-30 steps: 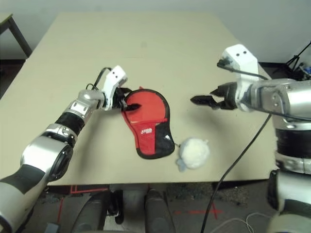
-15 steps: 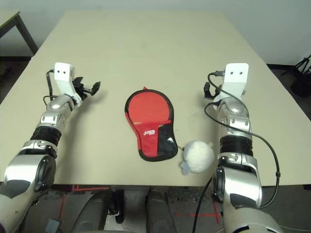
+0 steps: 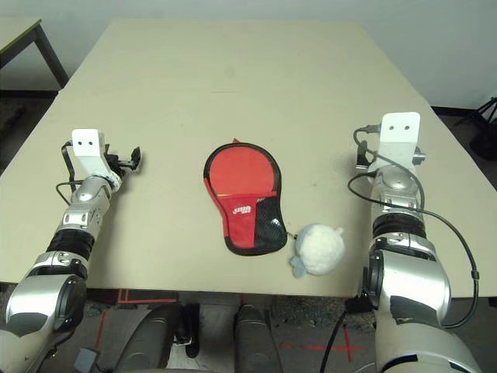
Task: Store the ping-pong paddle in its case and zip it.
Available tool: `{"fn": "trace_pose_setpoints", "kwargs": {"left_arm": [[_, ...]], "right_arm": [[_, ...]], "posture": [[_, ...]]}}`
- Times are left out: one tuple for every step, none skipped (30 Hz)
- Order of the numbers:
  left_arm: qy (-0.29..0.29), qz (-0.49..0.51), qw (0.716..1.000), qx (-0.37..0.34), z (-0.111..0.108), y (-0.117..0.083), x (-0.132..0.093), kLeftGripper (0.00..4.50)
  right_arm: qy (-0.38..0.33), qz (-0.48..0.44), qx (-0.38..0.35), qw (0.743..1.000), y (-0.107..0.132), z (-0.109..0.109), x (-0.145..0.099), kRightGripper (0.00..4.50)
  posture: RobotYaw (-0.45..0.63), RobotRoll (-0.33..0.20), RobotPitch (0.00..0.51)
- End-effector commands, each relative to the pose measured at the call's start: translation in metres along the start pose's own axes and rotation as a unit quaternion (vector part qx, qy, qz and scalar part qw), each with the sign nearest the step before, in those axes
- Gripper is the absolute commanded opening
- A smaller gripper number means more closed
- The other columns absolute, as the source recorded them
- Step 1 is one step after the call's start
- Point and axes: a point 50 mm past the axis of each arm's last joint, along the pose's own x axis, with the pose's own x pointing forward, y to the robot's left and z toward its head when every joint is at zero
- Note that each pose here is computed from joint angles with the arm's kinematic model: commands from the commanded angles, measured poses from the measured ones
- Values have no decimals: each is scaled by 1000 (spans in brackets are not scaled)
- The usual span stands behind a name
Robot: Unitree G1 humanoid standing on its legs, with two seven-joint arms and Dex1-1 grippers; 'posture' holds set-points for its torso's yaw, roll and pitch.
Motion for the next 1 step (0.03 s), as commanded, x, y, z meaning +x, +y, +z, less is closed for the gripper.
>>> {"fn": "trace_pose_setpoints", "kwargs": {"left_arm": [[0, -1, 1000, 7, 3, 1, 3, 4500]], "right_arm": [[20, 1, 5, 1000, -3, -14, -3, 4486]], "posture": [[-50, 0, 158]]}}
